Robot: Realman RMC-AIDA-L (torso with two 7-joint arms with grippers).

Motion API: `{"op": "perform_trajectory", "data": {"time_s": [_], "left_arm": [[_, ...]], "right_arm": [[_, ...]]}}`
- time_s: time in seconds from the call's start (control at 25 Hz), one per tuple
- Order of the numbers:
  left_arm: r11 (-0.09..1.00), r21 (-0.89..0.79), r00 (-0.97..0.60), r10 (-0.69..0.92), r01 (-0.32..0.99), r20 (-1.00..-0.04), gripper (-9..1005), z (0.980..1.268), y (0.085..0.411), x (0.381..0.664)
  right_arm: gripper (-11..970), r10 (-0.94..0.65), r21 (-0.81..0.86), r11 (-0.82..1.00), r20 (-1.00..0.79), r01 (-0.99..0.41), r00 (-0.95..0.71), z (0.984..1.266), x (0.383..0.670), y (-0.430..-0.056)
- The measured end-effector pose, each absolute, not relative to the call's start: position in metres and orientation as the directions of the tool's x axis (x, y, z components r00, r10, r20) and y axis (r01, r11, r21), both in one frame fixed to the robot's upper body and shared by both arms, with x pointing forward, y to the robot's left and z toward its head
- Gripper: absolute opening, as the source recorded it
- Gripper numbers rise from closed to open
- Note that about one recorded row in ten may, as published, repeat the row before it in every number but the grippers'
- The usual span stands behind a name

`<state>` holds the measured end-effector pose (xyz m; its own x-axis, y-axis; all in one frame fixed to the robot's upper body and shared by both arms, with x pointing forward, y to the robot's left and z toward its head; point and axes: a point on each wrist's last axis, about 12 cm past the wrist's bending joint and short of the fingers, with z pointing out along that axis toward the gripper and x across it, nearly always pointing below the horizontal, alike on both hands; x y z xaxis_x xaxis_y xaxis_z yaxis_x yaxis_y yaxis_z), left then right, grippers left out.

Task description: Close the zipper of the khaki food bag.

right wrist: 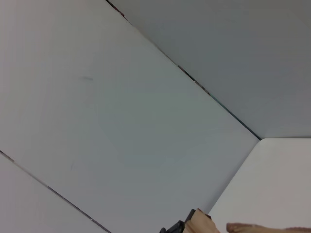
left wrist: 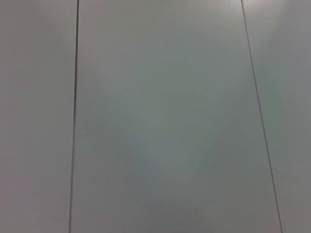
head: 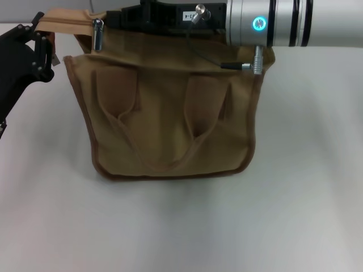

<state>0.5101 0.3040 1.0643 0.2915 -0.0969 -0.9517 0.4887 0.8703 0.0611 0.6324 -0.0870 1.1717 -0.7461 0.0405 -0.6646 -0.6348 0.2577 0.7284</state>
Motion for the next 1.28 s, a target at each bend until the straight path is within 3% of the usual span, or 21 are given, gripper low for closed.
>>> {"op": "perform_trajectory", "data": {"time_s": [0.2, 0.72, 0.96, 1.28], "left_arm": [[0.872, 0.061, 0.292, -0.096, 0.486, -0.951, 18, 1.064, 0.304, 0.510], [0.867, 0.061, 0.297, -0.102, 0.494, -0.949, 19, 1.066, 0.302, 0.511], [0.864, 0.063, 0.299, -0.104, 0.500, -0.949, 19, 1.066, 0.301, 0.512], [0.856, 0.060, 0.308, -0.119, 0.513, -0.944, 19, 1.068, 0.298, 0.512]], "right_arm": [[-1, 0.042, 0.723, 0.256, -0.672, -0.642, -0.739, 1.170, 0.632, -0.090], [43, 0.029, 0.722, 0.245, -0.673, -0.647, -0.739, 1.177, 0.633, -0.083], [235, 0.006, 0.709, 0.250, -0.682, -0.659, -0.731, 1.180, 0.635, -0.075], [352, -0.015, 0.707, 0.291, -0.670, -0.644, -0.742, 1.181, 0.640, -0.060]]}}
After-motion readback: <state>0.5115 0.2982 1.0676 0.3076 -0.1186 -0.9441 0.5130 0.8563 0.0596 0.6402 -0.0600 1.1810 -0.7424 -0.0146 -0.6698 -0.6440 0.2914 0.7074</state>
